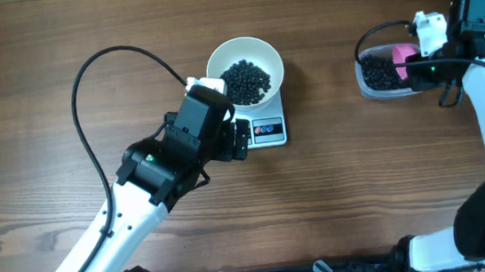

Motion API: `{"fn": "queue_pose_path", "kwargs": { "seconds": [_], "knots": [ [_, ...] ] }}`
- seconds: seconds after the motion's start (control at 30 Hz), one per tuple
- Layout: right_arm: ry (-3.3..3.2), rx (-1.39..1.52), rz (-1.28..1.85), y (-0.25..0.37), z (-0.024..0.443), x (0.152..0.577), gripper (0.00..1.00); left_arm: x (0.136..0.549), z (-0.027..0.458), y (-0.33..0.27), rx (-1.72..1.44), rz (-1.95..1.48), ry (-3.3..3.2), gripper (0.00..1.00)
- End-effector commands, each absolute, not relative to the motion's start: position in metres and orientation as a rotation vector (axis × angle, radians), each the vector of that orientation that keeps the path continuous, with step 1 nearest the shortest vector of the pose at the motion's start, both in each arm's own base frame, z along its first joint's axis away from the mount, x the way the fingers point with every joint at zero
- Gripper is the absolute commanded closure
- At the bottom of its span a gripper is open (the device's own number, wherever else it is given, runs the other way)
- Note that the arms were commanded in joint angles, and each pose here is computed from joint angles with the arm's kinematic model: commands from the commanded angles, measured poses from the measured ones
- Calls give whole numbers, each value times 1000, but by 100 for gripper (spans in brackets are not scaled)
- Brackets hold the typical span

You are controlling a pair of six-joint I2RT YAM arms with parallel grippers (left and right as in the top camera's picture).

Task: Scoop item into bowl and weigh 150g on scale
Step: 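Move the cup back to the bean tub and scoop beans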

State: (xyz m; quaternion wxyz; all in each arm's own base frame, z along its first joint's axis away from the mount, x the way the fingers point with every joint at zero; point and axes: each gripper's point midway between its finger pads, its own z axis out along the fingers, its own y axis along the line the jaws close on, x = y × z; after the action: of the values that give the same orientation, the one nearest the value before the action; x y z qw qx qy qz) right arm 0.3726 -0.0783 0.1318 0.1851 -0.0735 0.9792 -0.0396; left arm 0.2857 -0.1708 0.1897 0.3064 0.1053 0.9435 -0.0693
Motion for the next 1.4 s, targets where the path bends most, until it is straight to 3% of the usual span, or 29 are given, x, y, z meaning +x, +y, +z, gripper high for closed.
{"fn": "queue_pose_path", "kwargs": {
  "seconds": [0.0, 0.2, 0.7, 1.07, 1.37],
  "knots": [
    [2789, -197, -63, -74, 120, 373, 96, 287, 196, -175, 298, -199, 2482, 0],
    [2776, -210, 252, -38, 110, 375, 96, 287, 196, -175, 299, -198, 2481, 0],
    [2803, -335, 454, -17, 117, 346, 96, 287, 196, -175, 299, -198, 2481, 0],
    [2719, -137, 622, -43, 122, 348, 96, 287, 196, -175, 298, -199, 2482, 0],
    [2677, 189, 670, -78, 127, 347, 96, 287, 196, -175, 299, -198, 2481, 0]
  ]
}}
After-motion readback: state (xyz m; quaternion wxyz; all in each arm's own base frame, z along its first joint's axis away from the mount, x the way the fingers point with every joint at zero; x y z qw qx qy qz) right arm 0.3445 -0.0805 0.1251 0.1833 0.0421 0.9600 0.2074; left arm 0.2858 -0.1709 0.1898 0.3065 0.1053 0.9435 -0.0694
